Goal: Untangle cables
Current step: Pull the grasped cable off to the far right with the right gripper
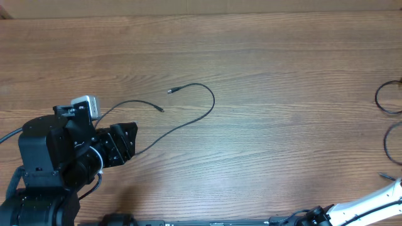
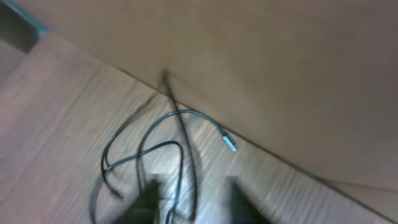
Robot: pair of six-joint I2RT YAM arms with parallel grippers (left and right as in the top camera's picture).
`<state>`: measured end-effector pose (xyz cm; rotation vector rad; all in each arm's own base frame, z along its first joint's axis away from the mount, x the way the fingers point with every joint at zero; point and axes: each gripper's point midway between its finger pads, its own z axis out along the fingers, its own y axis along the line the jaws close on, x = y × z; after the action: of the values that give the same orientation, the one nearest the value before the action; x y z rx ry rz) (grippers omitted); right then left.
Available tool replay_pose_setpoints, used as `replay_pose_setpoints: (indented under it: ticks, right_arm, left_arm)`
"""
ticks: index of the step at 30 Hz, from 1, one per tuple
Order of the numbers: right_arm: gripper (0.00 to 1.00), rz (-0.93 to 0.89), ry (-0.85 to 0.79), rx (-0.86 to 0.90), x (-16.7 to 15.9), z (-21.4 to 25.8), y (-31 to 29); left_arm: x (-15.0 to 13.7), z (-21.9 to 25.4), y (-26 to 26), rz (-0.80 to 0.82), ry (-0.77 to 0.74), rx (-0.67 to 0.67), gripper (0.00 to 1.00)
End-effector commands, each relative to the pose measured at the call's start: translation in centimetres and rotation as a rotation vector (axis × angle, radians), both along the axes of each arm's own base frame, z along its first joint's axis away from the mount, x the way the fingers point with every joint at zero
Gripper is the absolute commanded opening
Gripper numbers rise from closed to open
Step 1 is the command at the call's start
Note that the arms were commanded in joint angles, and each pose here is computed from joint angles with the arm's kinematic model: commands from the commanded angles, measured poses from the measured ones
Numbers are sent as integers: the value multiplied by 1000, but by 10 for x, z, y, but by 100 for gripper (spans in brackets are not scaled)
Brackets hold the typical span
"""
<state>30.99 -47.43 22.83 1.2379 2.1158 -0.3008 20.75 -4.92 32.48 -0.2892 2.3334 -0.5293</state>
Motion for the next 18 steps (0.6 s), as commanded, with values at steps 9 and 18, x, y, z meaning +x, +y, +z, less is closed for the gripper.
replay_pose_setpoints:
  ticks: [9,18]
  right_arm:
    - [100,393,-292,96,99,40,82]
    - [100,741,-346,195,185,47,215]
  left_arm:
    - [-1,8,-5,-16,-18,-27,60]
    - [-2,7,-5,-25,-18,-17,58]
